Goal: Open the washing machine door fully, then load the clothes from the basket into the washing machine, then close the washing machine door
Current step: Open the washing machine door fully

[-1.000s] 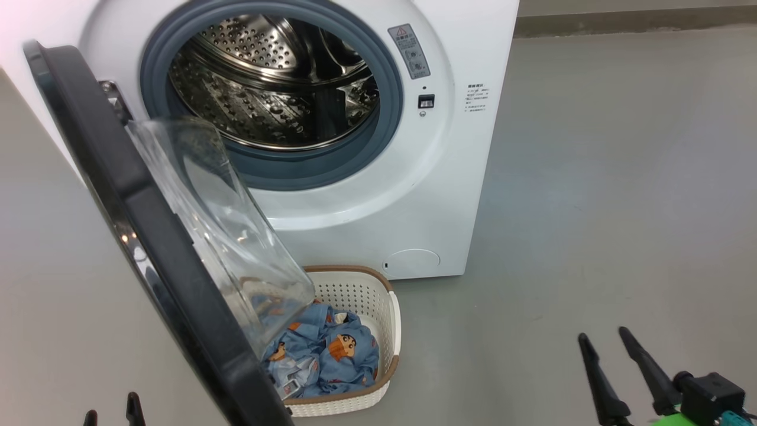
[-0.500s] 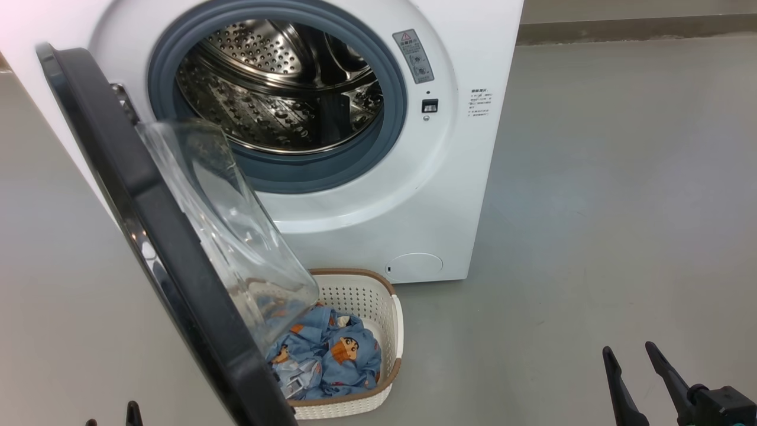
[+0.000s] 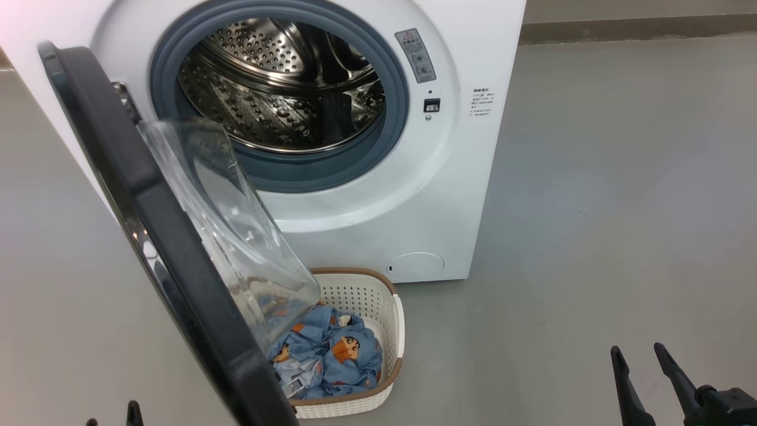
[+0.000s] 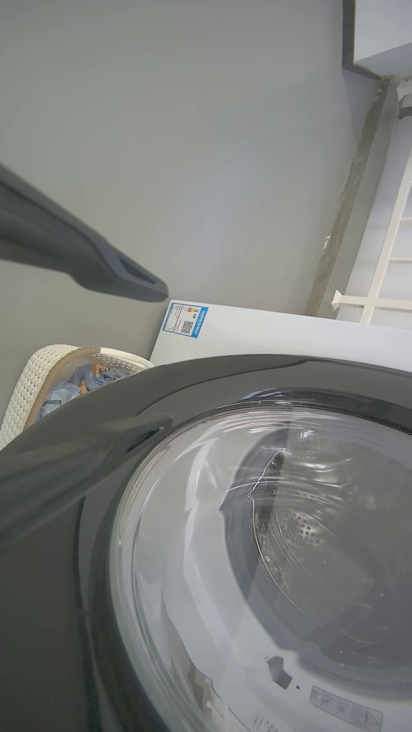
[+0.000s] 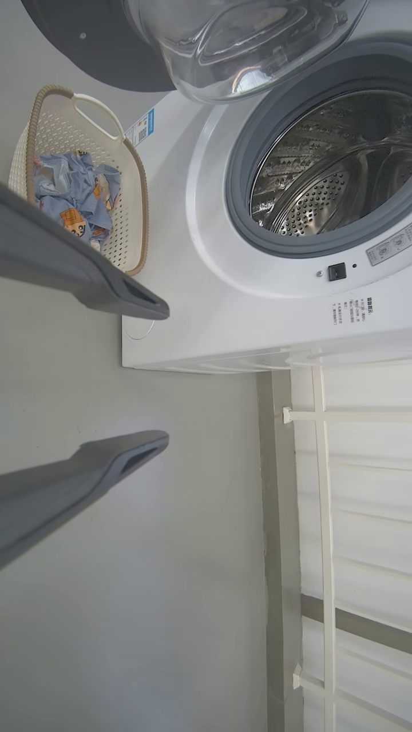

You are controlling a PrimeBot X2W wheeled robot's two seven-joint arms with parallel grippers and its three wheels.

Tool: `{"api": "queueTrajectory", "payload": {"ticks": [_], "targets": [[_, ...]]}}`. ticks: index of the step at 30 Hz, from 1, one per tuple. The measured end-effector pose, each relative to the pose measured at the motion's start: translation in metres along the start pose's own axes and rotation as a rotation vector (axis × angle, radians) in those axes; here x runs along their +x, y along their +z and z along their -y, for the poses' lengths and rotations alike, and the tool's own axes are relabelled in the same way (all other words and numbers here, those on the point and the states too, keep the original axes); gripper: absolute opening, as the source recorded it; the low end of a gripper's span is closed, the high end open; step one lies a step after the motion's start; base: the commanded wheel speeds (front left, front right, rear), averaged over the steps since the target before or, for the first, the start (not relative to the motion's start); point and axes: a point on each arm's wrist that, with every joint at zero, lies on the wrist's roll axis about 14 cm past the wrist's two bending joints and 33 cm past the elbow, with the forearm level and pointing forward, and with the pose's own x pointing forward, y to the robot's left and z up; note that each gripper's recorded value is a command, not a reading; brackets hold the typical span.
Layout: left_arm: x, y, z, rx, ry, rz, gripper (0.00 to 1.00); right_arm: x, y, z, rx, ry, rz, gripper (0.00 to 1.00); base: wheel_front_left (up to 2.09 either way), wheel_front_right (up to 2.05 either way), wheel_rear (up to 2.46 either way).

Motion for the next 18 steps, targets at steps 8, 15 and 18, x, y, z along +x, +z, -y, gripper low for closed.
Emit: {"api": "queueTrajectory", "payload": {"ticks": [8, 15, 18], "targets": [[0.0, 0.0004, 0.0, 0.0, 0.0, 0.001, 1.0, -0.0005, -0.0018, 0.0001, -0.007, 0.0, -0.006, 1.0, 0.0, 0.0, 0.0], [-0.0011, 0.0028, -0.0005, -0.002, 0.001, 0.01, 1.0, -0.0004, -0.0002, -0.0013, -0.006, 0.004, -0.001, 1.0, 0.0, 0.0, 0.0], [-0.0015, 0.0032, -0.001, -0.003, 0.002, 0.012, 1.0, -0.0001, -0.0007, -0.0031, -0.001, 0.006, -0.001, 1.0, 0.0, 0.0, 0.0]]}}
